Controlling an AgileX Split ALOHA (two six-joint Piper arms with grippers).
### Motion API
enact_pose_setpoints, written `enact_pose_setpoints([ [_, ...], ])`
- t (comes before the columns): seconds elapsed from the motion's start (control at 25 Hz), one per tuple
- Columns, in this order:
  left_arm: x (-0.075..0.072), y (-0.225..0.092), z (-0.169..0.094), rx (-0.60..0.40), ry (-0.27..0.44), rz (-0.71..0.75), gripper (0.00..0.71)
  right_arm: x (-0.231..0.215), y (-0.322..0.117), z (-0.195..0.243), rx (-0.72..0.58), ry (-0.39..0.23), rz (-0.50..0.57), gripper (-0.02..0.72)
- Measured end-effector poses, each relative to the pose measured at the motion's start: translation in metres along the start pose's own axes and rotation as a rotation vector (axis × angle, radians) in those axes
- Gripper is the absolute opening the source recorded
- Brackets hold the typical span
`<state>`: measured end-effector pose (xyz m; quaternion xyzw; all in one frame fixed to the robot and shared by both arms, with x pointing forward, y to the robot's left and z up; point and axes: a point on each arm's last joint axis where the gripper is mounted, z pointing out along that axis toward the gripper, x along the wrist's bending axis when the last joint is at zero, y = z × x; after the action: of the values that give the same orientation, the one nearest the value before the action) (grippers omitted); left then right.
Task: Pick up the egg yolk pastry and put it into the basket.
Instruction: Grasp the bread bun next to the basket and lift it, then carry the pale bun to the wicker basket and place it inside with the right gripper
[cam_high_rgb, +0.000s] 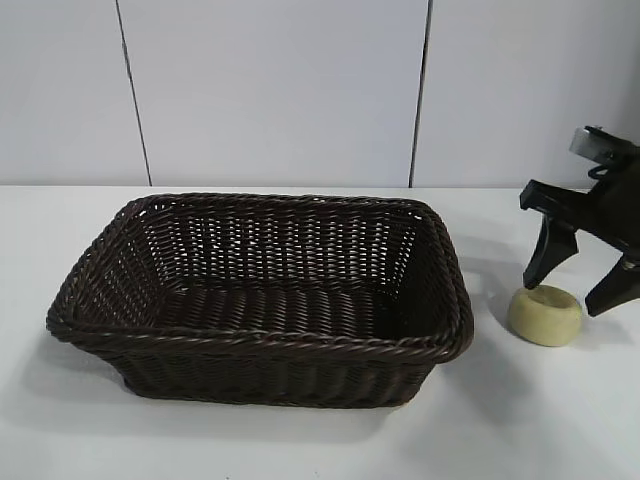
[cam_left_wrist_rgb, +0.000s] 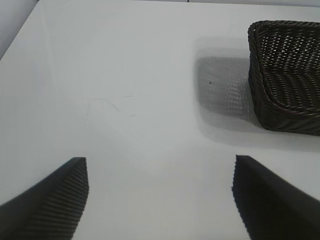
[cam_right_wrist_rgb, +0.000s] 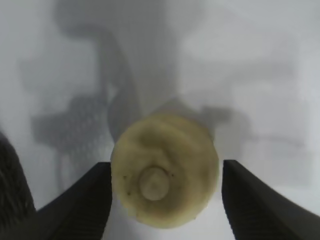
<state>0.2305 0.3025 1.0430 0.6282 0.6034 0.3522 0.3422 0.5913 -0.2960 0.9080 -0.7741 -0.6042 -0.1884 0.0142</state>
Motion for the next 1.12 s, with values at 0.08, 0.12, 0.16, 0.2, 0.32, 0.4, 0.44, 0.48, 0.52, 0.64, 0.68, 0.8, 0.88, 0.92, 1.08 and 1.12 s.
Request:
enact_pose_setpoints([
  [0.08, 0.000, 0.000, 0.000, 0.000, 0.000, 0.000, 0.574, -0.002, 0.000, 0.006, 0.003, -0.002, 0.010, 0.465],
  [0.12, 0.000, 0.000, 0.000, 0.000, 0.000, 0.000, 0.574, -0.002, 0.000, 0.008, 0.004, -0.003, 0.012, 0.465],
  [0.16, 0.000, 0.000, 0.000, 0.000, 0.000, 0.000, 0.574, -0.003, 0.000, 0.009, 0.002, -0.005, 0.014, 0.465],
  [0.2, 0.000, 0.000, 0.000, 0.000, 0.000, 0.000, 0.574, -0.003, 0.001, 0.010, -0.001, -0.007, 0.014, 0.451],
  [0.32, 0.000, 0.000, 0.000, 0.000, 0.000, 0.000, 0.574, -0.004, 0.001, 0.010, -0.009, -0.009, 0.014, 0.244],
  [0.4, 0.000, 0.000, 0.000, 0.000, 0.000, 0.000, 0.574, -0.003, 0.002, 0.010, -0.010, -0.009, 0.014, 0.099],
  [0.44, 0.000, 0.000, 0.000, 0.000, 0.000, 0.000, 0.573, -0.003, 0.002, 0.009, -0.009, -0.007, 0.013, 0.074],
  [0.48, 0.000, 0.000, 0.000, 0.000, 0.000, 0.000, 0.573, -0.003, 0.002, 0.009, -0.004, -0.005, 0.013, 0.060],
  [0.52, 0.000, 0.000, 0.000, 0.000, 0.000, 0.000, 0.573, -0.002, 0.002, 0.007, 0.004, 0.000, 0.011, 0.053],
  [0.64, 0.000, 0.000, 0.000, 0.000, 0.000, 0.000, 0.573, 0.005, 0.005, -0.007, 0.008, 0.022, -0.024, 0.050],
  [0.68, 0.000, 0.000, 0.000, 0.000, 0.000, 0.000, 0.573, 0.009, 0.007, -0.017, -0.001, 0.034, -0.041, 0.048],
  [0.8, 0.000, 0.000, 0.000, 0.000, 0.000, 0.000, 0.573, 0.025, 0.016, -0.056, -0.065, 0.072, -0.087, 0.045],
  [0.88, 0.000, 0.000, 0.000, 0.000, 0.000, 0.000, 0.573, 0.035, 0.020, -0.083, -0.099, 0.098, -0.120, 0.045],
  [0.92, 0.000, 0.000, 0.000, 0.000, 0.000, 0.000, 0.573, 0.040, 0.021, -0.097, -0.118, 0.110, -0.136, 0.045],
  [1.08, 0.000, 0.000, 0.000, 0.000, 0.000, 0.000, 0.573, 0.051, 0.021, -0.125, -0.133, 0.138, -0.173, 0.045],
  [1.12, 0.000, 0.000, 0.000, 0.000, 0.000, 0.000, 0.573, 0.052, 0.020, -0.125, -0.129, 0.139, -0.178, 0.045],
])
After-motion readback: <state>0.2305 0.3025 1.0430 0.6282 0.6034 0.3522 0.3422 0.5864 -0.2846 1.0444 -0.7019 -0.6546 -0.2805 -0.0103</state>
